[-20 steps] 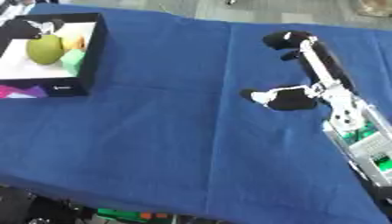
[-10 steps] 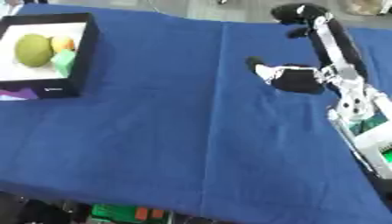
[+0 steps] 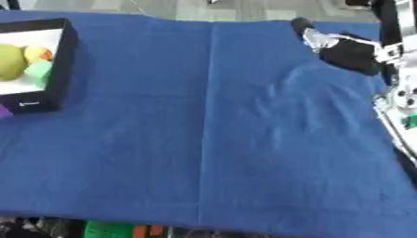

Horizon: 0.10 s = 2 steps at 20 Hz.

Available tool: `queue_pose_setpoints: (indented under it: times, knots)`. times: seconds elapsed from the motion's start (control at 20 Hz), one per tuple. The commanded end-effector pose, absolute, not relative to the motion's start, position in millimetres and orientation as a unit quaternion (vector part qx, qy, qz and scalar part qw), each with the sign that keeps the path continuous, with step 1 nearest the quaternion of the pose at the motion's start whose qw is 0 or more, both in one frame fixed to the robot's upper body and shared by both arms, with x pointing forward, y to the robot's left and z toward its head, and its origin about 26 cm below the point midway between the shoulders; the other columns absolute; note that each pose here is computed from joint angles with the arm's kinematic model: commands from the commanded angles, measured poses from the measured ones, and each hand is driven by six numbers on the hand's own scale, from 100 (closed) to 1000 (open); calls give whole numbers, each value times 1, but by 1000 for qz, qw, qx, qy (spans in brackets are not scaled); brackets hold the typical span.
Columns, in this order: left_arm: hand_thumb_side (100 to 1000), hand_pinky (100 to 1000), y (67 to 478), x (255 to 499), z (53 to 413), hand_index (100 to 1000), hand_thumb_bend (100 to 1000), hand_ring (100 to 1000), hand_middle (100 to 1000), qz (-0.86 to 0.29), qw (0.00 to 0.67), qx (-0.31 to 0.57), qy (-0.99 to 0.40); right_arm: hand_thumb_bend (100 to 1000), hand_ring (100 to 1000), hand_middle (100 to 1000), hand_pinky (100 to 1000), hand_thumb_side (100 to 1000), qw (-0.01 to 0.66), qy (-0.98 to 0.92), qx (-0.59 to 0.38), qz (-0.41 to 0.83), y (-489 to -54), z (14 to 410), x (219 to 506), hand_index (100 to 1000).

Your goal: Pick up the objects with one hand, pass them to the other hand, and then place them into the box on the other side of the table.

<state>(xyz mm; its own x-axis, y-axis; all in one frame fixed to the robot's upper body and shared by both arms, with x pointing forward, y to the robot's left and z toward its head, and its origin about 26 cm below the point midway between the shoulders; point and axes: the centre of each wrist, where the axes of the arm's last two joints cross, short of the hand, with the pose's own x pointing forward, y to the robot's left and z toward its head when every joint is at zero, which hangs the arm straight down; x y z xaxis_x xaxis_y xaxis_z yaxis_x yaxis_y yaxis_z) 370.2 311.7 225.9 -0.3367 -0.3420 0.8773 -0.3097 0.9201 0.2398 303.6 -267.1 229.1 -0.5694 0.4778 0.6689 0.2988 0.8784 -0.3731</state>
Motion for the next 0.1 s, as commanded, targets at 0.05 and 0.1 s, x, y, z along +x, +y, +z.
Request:
queue_pose_setpoints:
  times: [0.05, 0.1]
  knots:
    - [864, 840, 316, 368, 229, 801, 152, 740, 724, 6, 525, 183, -831, 498, 825, 738, 724, 100, 401, -884, -227, 83, -280, 239, 298, 761]
    - [857, 842, 315, 367, 226, 801, 141, 741, 719, 8, 525, 176, -833, 354, 820, 737, 725, 116, 407, -882, -226, 71, -283, 237, 298, 760]
